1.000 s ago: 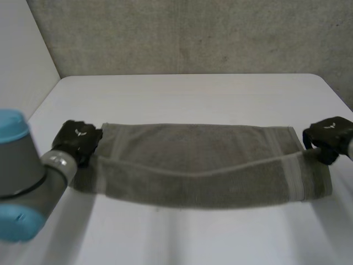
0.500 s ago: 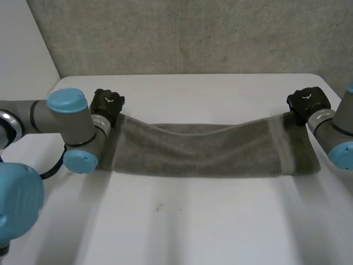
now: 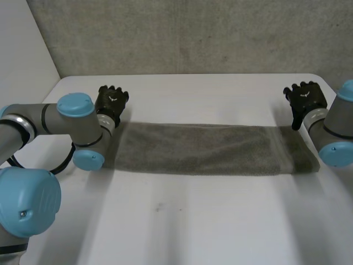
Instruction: Fold the towel.
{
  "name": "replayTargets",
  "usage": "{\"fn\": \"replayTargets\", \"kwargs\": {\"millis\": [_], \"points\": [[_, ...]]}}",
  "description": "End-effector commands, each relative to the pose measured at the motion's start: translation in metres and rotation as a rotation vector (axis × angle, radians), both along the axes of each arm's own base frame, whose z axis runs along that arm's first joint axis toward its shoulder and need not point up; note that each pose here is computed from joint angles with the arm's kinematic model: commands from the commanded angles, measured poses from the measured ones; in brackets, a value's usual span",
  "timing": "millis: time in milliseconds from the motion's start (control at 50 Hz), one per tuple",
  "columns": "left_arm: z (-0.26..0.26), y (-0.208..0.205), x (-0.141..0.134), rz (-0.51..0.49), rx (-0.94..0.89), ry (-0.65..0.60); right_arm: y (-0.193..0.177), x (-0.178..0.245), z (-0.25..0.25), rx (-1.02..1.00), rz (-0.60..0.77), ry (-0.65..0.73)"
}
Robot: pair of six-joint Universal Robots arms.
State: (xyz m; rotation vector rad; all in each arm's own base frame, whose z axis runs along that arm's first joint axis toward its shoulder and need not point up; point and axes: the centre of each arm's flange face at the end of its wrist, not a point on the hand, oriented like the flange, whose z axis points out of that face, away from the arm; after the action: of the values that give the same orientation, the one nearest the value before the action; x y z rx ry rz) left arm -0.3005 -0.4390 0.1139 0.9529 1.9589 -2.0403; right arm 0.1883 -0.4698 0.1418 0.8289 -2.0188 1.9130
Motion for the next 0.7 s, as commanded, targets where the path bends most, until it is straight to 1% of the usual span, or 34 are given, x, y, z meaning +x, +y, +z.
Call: {"fn": "replayTargets", "kwargs": {"millis": [20,40,80,140,160,180,200,220,240,260,280,300,360,380,400,480,580,700], "points": [[0.027,0.011,-0.001,-0.001,-0.01,0.007,0.013,-0.001,0.057,-0.069,-0.01,-0.113],[0.034,0.016,0.003,0.012,-0.004,0.005,0.013,-0.001,0.057,-0.069,-0.01,-0.114],[0.042,0.023,0.007,0.02,0.0,0.008,0.027,-0.003,0.079,-0.079,0.001,-0.15],[0.061,0.04,0.015,0.036,0.013,0.025,0.036,-0.006,0.088,-0.076,-0.004,-0.15],[0.061,0.04,0.015,0.036,0.013,0.026,0.046,-0.007,0.094,-0.069,-0.006,-0.148],[0.069,0.049,0.02,0.042,0.025,0.043,0.056,-0.008,0.098,-0.054,-0.004,-0.145],[0.076,0.06,0.024,0.045,0.043,0.069,0.056,-0.008,0.098,-0.054,-0.004,-0.145],[0.076,0.061,0.024,0.045,0.043,0.069,0.068,-0.009,0.099,-0.023,-0.001,-0.141],[0.083,0.072,0.029,0.048,0.062,0.099,0.08,-0.009,0.099,0.013,0.004,-0.137],[0.088,0.083,0.033,0.051,0.082,0.129,0.08,-0.009,0.099,0.014,0.004,-0.137],[0.088,0.083,0.034,0.051,0.082,0.129,0.092,-0.01,0.096,0.061,0.012,-0.132],[0.092,0.095,0.038,0.053,0.104,0.16,0.101,-0.013,0.091,0.112,0.012,-0.127],[0.098,0.116,0.049,0.066,0.143,0.219,0.109,-0.019,0.084,0.166,0.005,-0.124],[0.098,0.116,0.049,0.066,0.143,0.219,0.115,-0.025,0.076,0.211,-0.002,-0.122],[0.099,0.125,0.054,0.073,0.161,0.241,0.12,-0.03,0.069,0.243,-0.002,-0.124],[0.091,0.151,0.062,0.085,0.23,0.28,0.129,-0.037,0.058,0.278,0.017,-0.139],[0.077,0.169,0.068,0.094,0.285,0.272,0.14,-0.045,0.038,0.319,0.034,-0.161],[0.069,0.175,0.07,0.092,0.266,0.281,0.141,-0.046,0.018,0.291,0.067,-0.147]]}}
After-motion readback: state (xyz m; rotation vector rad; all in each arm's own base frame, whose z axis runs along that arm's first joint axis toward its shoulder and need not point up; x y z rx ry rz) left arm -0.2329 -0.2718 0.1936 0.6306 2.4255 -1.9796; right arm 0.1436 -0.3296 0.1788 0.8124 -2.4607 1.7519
